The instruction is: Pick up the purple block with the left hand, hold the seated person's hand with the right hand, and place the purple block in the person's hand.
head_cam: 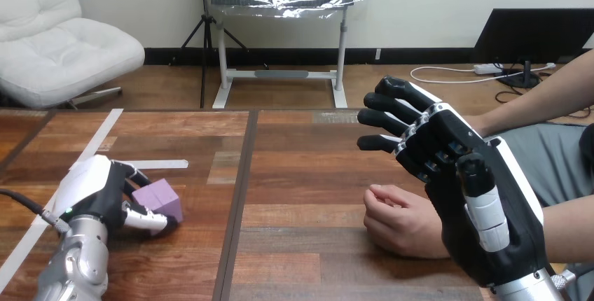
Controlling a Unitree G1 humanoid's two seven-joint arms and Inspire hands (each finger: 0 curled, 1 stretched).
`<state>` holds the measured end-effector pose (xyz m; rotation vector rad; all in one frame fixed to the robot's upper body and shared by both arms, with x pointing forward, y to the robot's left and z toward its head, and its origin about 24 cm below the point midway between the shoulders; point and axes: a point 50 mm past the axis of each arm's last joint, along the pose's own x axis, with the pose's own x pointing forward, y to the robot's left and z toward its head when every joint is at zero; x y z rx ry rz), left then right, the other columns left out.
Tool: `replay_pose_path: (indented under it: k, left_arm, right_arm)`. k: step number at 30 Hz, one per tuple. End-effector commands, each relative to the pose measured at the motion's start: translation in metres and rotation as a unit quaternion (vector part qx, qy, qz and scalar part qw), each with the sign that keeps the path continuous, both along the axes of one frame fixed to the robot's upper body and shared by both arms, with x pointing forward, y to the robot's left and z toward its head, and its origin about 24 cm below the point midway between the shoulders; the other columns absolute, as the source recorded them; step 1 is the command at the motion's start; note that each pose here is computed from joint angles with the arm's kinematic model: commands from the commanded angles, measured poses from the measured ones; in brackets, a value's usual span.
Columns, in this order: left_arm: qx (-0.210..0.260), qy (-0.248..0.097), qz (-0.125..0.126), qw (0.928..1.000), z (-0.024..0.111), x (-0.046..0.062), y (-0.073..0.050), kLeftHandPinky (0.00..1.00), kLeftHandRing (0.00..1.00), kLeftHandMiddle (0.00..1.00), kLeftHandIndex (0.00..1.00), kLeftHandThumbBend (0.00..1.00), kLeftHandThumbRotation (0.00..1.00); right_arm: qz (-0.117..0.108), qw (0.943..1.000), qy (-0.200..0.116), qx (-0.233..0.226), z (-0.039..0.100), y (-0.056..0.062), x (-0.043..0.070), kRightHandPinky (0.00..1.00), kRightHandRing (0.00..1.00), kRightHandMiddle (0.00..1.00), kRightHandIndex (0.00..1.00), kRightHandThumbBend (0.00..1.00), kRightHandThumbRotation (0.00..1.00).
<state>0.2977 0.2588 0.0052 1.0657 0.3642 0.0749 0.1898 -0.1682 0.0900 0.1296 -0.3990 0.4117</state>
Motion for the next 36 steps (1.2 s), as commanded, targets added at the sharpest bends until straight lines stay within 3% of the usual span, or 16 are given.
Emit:
replay_pose_path:
  k: [1,10,16,26,34,36]
  left_arm:
    - [-0.009,-0.062,-0.012,0.9979,0.024,0.016,-0.008,0.23,0.29,0.38,0.5,0.65,0.0]
    - [-0.035,-0.088,-0.011,0.9954,0.03,0.014,-0.013,0.14,0.2,0.29,0.49,0.65,0.0]
    - [-0.062,-0.106,-0.009,0.9924,0.036,0.011,-0.016,0.12,0.18,0.28,0.49,0.65,0.0]
    - [-0.09,-0.151,-0.017,0.9842,0.049,0.001,-0.023,0.13,0.2,0.31,0.49,0.64,0.0]
    - [-0.116,-0.178,-0.017,0.9771,0.06,-0.008,-0.029,0.17,0.24,0.35,0.48,0.63,0.0]
    - [-0.126,-0.189,-0.021,0.9737,0.063,-0.011,-0.031,0.19,0.26,0.36,0.47,0.62,0.0]
  right_arm:
    - [-0.007,0.9992,-0.04,-0.008,0.013,-0.001,0.01,0.73,0.82,0.83,0.83,0.87,0.78]
    - [-0.03,0.9967,-0.048,-0.058,0.011,-0.007,0.017,0.73,0.83,0.84,0.84,0.94,0.8]
    - [-0.047,0.9944,-0.045,-0.084,0.009,-0.012,0.021,0.73,0.82,0.83,0.84,0.92,0.79]
    - [-0.086,0.9835,-0.053,-0.15,0.009,-0.022,0.03,0.75,0.81,0.81,0.83,0.9,0.81]
    - [-0.092,0.9774,-0.057,-0.182,0.01,-0.032,0.039,0.76,0.82,0.83,0.84,0.87,0.79]
    - [-0.099,0.9725,-0.062,-0.201,0.011,-0.036,0.042,0.77,0.83,0.84,0.84,0.86,0.78]
